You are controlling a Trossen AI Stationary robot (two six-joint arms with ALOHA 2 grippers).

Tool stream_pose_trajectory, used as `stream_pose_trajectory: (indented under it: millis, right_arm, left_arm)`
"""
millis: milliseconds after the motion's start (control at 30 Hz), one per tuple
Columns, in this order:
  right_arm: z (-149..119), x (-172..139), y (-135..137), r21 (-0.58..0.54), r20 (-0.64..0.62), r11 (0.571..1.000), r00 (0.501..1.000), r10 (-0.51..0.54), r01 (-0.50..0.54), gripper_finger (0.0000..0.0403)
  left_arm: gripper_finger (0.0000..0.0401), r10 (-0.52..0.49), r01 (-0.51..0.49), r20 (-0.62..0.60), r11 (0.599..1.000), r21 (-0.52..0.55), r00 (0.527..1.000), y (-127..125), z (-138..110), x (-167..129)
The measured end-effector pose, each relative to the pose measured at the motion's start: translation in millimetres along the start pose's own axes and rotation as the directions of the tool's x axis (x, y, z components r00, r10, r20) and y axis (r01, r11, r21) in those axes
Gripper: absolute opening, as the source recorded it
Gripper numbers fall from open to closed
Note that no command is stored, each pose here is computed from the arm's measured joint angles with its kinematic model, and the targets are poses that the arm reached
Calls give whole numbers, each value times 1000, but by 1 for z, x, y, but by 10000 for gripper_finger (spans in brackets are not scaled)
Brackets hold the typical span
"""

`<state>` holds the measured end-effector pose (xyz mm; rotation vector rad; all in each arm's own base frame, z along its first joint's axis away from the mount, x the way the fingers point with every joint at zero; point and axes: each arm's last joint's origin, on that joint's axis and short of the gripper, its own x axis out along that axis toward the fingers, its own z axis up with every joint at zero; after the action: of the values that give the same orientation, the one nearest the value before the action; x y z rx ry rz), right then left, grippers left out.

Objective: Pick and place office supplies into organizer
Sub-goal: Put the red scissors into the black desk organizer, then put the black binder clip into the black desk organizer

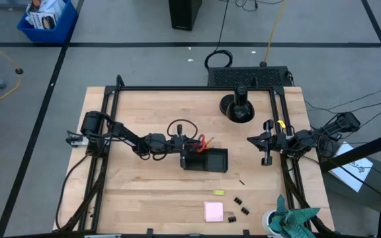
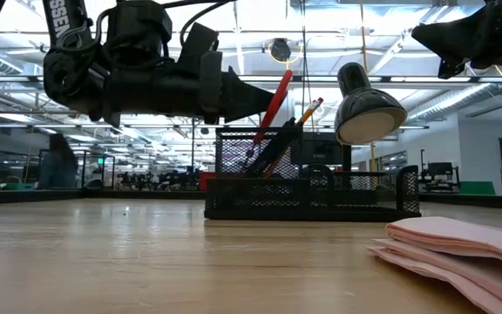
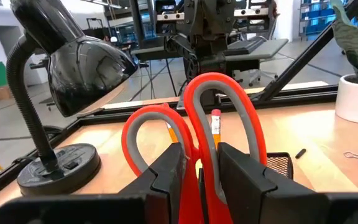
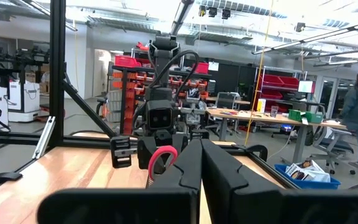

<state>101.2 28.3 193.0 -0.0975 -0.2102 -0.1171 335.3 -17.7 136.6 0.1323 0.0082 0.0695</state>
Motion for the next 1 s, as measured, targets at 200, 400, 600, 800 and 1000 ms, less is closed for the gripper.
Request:
stream_pose_trajectory:
  millis: [200,400,600,800,1000]
  right_arm:
    - [0,0,0,0,0,1000,1000,0,0,4]
    - [0,0,0,3,0,1000,1000,0,0,4]
    - [0,0,0,0,0,1000,1000,0,0,4]
    - [0,0,0,0,0,1000,1000,0,0,4]
    - [0,0,0,4,-1,1000,1000,0,0,4]
  left_arm:
    - [97,1,-1,-4,1000,-20,1000,0,0,0]
    - [118,14,-15,-20,998,-62,1000,0,-2,0]
    - [151,11,-14,-48,997,-76,999,0,-5,0]
    - [157,12,-12,-6,999,-30,1000,0,4,-1]
    - [157,-1,2,90,1000,-8,996,-10,58,-17]
